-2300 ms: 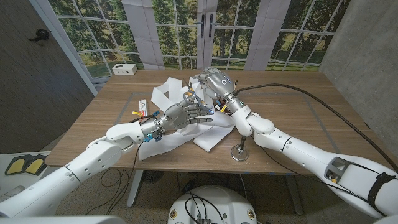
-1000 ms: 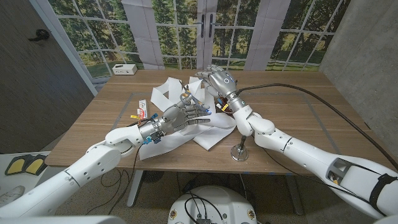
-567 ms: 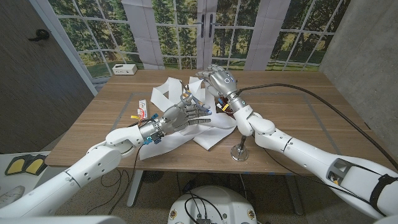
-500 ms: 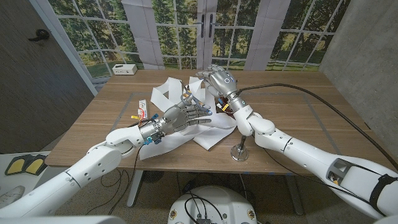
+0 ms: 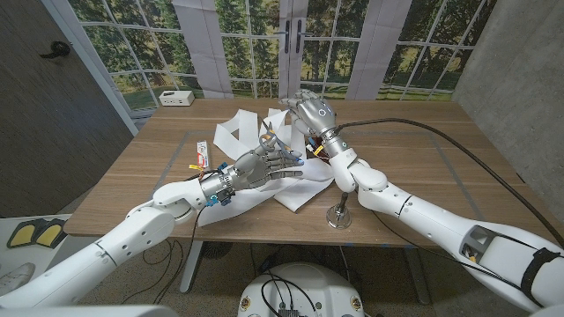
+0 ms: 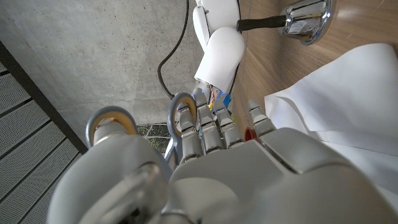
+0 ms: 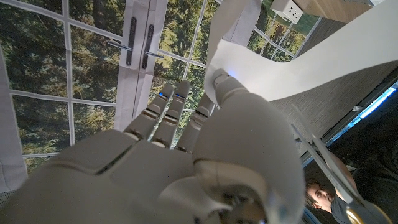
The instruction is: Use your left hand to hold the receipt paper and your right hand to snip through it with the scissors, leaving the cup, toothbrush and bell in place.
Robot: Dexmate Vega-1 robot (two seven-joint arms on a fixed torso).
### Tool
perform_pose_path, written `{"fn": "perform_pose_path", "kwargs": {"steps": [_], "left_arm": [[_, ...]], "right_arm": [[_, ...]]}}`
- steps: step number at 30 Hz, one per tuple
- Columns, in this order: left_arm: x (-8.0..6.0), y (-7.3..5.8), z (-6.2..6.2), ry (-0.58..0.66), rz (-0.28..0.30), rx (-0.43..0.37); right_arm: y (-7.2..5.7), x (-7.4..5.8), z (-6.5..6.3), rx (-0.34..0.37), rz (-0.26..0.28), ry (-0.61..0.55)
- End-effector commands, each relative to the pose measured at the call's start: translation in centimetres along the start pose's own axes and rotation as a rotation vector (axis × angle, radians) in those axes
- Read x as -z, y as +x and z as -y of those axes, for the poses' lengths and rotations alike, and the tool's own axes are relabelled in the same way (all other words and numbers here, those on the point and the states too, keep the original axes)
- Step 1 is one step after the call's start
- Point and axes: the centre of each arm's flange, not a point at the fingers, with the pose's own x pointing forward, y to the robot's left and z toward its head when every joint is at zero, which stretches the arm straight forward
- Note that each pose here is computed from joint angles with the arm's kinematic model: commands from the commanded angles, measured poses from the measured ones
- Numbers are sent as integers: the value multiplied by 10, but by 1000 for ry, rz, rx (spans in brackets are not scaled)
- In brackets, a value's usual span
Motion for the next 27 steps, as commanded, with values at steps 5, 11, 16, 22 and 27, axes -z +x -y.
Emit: {"fn": "perform_pose_path", "kwargs": {"steps": [5,11,16,22,27], "left_arm": [[1,3,2,4,-5,10],[1,4,3,4,-6,16],[1,6,4,8,-18,21],[3,7,4,5,-25,27],[4,8,4,2,-24,30]], "right_arm": [[4,-3,-1,6,-15,0],[8,-2,-2,6,-22,-3],[10,-3,-4,0,-20,-5],[12,-5,0,6,-18,-3],[11,-8,3,16,-12,9]]}}
